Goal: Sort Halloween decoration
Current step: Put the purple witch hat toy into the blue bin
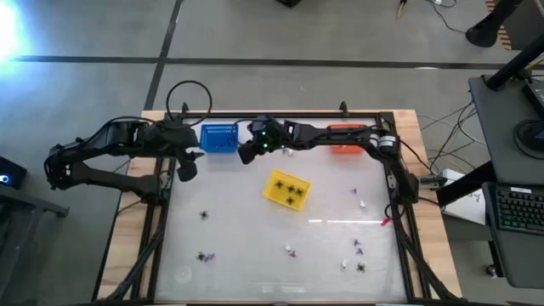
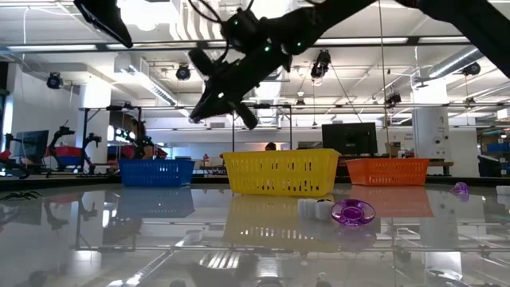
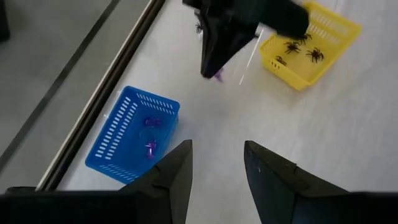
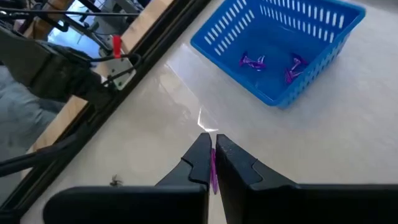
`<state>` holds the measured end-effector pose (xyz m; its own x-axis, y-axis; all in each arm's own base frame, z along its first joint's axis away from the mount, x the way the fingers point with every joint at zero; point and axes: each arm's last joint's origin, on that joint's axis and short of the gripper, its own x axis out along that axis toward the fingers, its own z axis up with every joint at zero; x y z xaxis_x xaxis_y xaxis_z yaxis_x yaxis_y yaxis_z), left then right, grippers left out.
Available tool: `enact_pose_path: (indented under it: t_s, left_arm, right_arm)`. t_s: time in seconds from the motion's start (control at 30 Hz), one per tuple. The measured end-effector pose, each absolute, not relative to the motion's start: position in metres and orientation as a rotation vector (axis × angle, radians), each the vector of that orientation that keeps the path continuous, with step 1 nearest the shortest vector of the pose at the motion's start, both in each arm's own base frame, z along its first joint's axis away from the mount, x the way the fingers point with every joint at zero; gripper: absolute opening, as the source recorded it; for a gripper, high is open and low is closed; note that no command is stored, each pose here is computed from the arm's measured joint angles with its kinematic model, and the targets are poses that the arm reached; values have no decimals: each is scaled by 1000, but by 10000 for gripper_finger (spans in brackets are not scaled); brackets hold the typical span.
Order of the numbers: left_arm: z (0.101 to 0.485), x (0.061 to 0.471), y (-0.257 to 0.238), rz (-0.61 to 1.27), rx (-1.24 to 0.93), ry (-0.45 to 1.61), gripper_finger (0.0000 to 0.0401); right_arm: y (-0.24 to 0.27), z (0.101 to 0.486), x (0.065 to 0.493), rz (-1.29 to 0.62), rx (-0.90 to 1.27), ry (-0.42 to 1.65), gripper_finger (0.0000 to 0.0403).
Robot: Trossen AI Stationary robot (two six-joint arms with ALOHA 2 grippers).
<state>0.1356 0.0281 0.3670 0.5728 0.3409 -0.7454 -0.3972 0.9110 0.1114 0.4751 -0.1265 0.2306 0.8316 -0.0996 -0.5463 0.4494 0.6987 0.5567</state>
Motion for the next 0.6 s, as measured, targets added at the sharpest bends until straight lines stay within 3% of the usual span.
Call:
enact_pose_path:
  t_s: [0.6]
  left_arm:
    - [367,136,28,478,-163,834,127]
  right_arm:
    - [-182,211,522,-264,669,518,9]
